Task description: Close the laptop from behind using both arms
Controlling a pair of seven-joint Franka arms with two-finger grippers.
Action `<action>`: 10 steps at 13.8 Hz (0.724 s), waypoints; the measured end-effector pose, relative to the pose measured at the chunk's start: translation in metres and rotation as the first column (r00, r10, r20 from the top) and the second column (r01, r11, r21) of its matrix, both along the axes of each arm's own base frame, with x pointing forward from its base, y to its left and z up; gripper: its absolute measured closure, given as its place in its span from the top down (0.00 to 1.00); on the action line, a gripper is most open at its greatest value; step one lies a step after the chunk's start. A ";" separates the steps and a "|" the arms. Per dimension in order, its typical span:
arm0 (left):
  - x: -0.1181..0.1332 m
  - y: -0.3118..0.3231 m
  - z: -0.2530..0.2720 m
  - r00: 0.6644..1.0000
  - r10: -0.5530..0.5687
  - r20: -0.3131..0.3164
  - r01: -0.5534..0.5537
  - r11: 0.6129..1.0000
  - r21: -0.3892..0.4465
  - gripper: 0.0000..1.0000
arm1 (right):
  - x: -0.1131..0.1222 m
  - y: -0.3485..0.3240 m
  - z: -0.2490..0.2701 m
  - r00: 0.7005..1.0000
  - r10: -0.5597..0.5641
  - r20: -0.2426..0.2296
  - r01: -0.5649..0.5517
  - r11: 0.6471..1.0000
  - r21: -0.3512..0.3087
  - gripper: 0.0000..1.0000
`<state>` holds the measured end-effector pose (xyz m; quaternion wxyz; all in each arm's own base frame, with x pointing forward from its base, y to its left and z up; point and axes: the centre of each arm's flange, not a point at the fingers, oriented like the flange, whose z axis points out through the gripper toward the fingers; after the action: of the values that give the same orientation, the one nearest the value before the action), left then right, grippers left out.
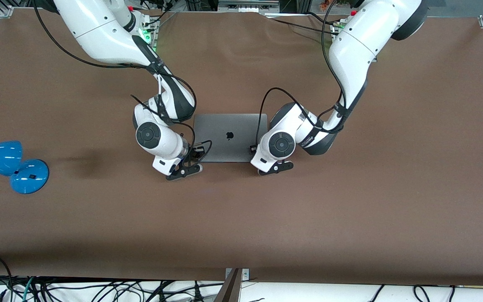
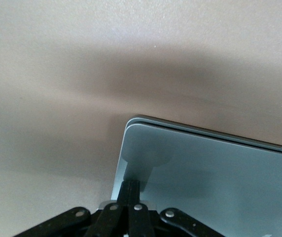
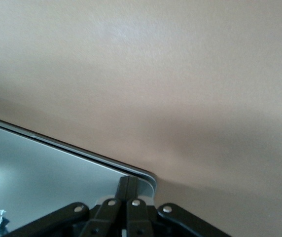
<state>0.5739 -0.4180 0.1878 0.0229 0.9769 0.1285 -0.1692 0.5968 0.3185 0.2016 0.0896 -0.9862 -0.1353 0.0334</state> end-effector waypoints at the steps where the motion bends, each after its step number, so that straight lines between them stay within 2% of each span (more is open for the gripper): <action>1: 0.003 0.001 0.002 1.000 0.003 0.006 -0.003 1.000 -0.002 0.06 | 0.001 0.001 0.006 1.000 -0.007 -0.017 0.007 1.000 -0.003 0.01; 3: 0.010 0.005 0.010 1.000 0.011 0.019 -0.011 1.000 -0.002 0.19 | 0.002 0.003 0.027 0.996 -0.049 -0.080 0.048 0.999 -0.025 0.06; 4: 0.012 0.008 0.016 1.000 0.011 0.015 -0.011 1.000 0.003 0.30 | 0.003 0.004 0.046 0.991 -0.080 -0.108 0.076 0.996 -0.041 0.06; 5: 0.012 0.011 0.026 1.000 0.006 0.005 -0.006 1.000 0.012 0.39 | 0.003 0.004 0.066 0.988 -0.103 -0.118 0.097 0.994 -0.051 0.12; 7: 0.011 0.016 0.054 1.000 -0.008 -0.015 0.009 0.999 0.036 0.58 | 0.003 0.000 0.108 0.985 -0.130 -0.109 0.125 0.991 -0.057 0.31; 10: 0.007 0.027 0.121 0.998 -0.054 -0.012 0.055 0.997 0.053 0.87 | 0.008 -0.037 0.169 0.981 -0.172 -0.094 0.164 0.983 -0.083 0.61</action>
<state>0.5812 -0.3912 0.3085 -0.0086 0.9794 0.1065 -0.1716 0.6045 0.2814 0.3701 0.0618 -0.9938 -0.0455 0.0807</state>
